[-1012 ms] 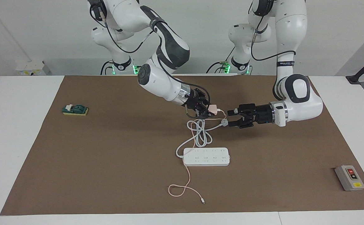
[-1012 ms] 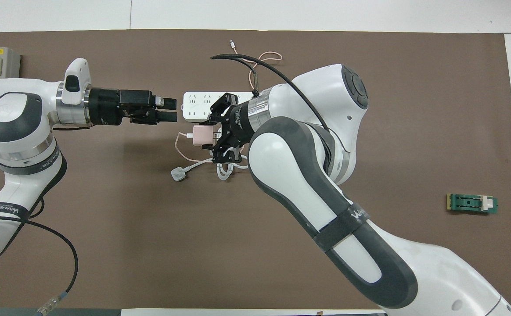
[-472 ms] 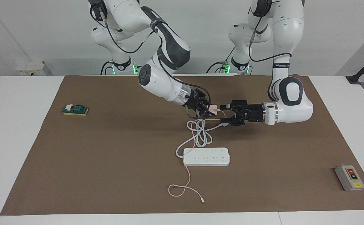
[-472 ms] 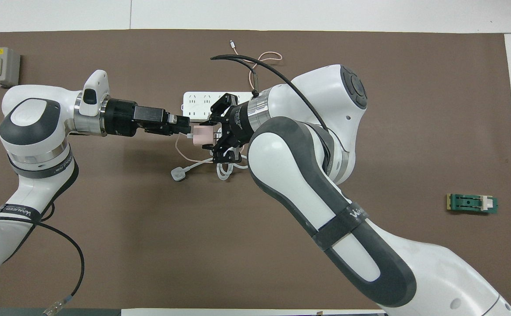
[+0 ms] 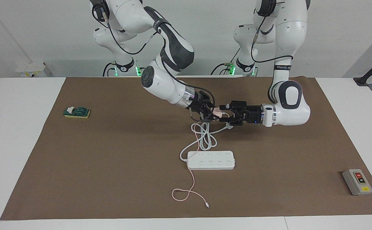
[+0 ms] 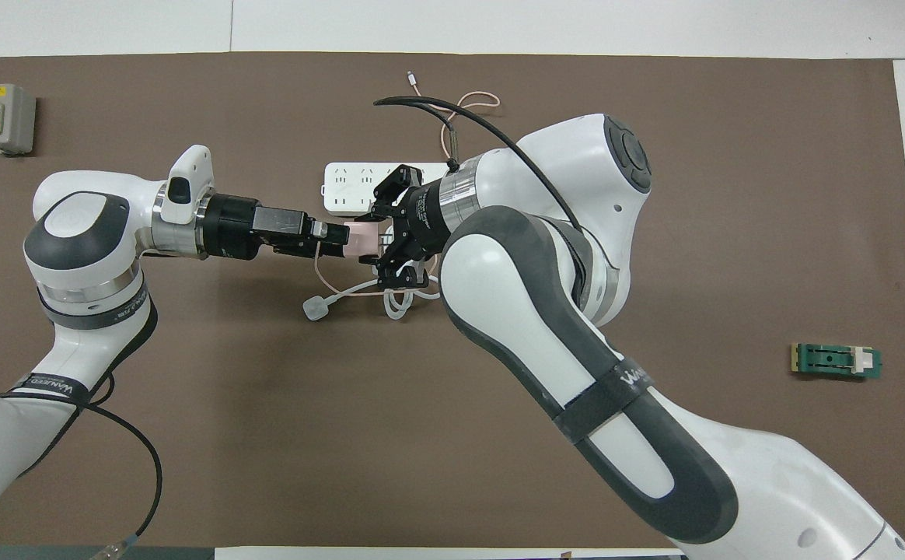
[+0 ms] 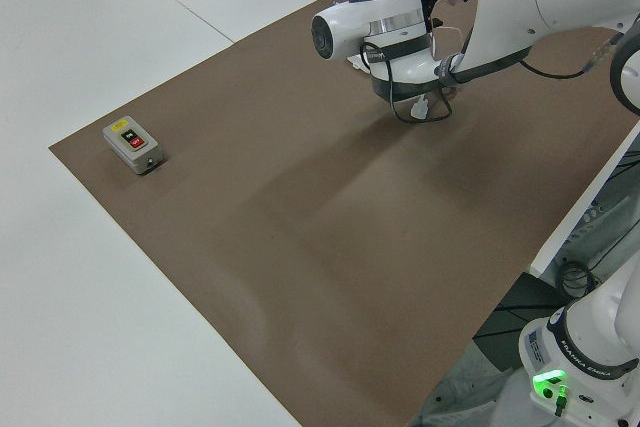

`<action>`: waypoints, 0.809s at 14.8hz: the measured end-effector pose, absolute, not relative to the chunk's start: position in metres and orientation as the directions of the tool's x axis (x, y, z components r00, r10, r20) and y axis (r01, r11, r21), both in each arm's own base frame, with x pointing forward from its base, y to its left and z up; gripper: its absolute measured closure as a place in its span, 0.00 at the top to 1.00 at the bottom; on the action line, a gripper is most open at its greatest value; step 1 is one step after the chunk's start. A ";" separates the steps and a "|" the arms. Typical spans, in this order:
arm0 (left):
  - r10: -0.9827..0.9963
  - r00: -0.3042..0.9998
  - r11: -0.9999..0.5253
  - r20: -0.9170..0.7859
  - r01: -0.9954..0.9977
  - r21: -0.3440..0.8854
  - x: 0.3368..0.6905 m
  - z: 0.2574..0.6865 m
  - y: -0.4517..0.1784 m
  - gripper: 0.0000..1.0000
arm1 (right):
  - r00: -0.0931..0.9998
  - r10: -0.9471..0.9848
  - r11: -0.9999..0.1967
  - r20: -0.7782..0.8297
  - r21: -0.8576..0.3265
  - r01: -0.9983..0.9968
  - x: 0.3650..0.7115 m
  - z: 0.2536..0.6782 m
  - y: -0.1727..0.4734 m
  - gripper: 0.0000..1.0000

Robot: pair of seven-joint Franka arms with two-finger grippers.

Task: Plug charger into power strip
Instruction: 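Close the left gripper on the charger held by the right gripper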

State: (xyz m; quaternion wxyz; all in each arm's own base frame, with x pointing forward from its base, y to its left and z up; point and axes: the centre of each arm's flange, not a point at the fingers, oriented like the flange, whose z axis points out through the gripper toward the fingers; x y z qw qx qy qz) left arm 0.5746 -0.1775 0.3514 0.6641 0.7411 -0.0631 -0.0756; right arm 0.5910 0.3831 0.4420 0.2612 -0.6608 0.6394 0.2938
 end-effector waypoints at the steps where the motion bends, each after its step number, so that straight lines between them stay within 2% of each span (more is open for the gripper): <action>1: -0.195 0.980 -0.099 -0.035 0.016 0.995 0.571 0.350 -0.179 1.00 | 0.010 -0.692 -0.046 -0.722 0.031 -0.998 0.591 0.442 0.383 0.50; 9: -0.192 0.980 -0.065 -0.042 0.030 0.997 0.563 0.354 -0.188 1.00 | 0.009 -0.692 -0.045 -0.722 0.030 -0.999 0.591 0.442 0.383 0.50; 12: -0.188 0.981 -0.063 -0.042 0.031 0.998 0.564 0.354 -0.188 0.95 | 0.009 -0.692 -0.045 -0.722 0.030 -0.999 0.591 0.442 0.382 0.50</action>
